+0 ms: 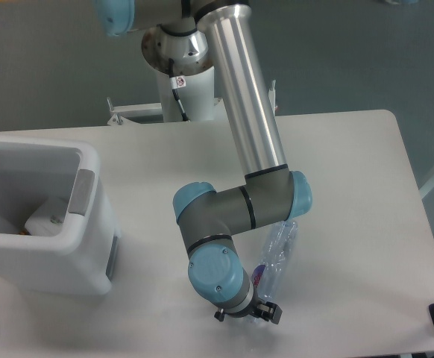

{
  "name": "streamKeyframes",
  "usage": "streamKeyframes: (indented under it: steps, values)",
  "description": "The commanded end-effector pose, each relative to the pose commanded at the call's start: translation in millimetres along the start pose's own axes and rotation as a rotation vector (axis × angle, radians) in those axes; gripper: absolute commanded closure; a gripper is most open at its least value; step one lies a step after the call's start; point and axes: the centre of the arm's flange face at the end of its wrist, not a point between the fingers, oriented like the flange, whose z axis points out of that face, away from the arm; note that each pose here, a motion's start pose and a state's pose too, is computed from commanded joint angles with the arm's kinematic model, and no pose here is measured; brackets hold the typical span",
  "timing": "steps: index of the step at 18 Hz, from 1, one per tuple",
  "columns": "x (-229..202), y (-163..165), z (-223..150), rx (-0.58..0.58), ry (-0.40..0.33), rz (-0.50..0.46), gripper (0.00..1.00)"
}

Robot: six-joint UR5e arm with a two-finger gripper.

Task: Place the trash in the trash can
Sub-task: 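Close the gripper on the bottle and lift it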

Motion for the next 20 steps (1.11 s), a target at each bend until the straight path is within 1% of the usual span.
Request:
streamKeyframes:
  steps: [5, 7, 12, 17, 20]
  values:
    - [0.6, -1.6, 1.9, 0.002, -0.003, -0.002, 0.09]
    - [1.2, -1.6, 3.6, 0.001, -0.002, -0.005, 0.13]
    - [4.1, -3.2, 2.9, -0.001, -0.003, 0.0, 0.36]
    - [2.9, -2.3, 2.8, -0.01, -0.015, -0.005, 0.54]
    - [2.6, -2.0, 0.5, -0.007, -0.016, -0.027, 0.68]
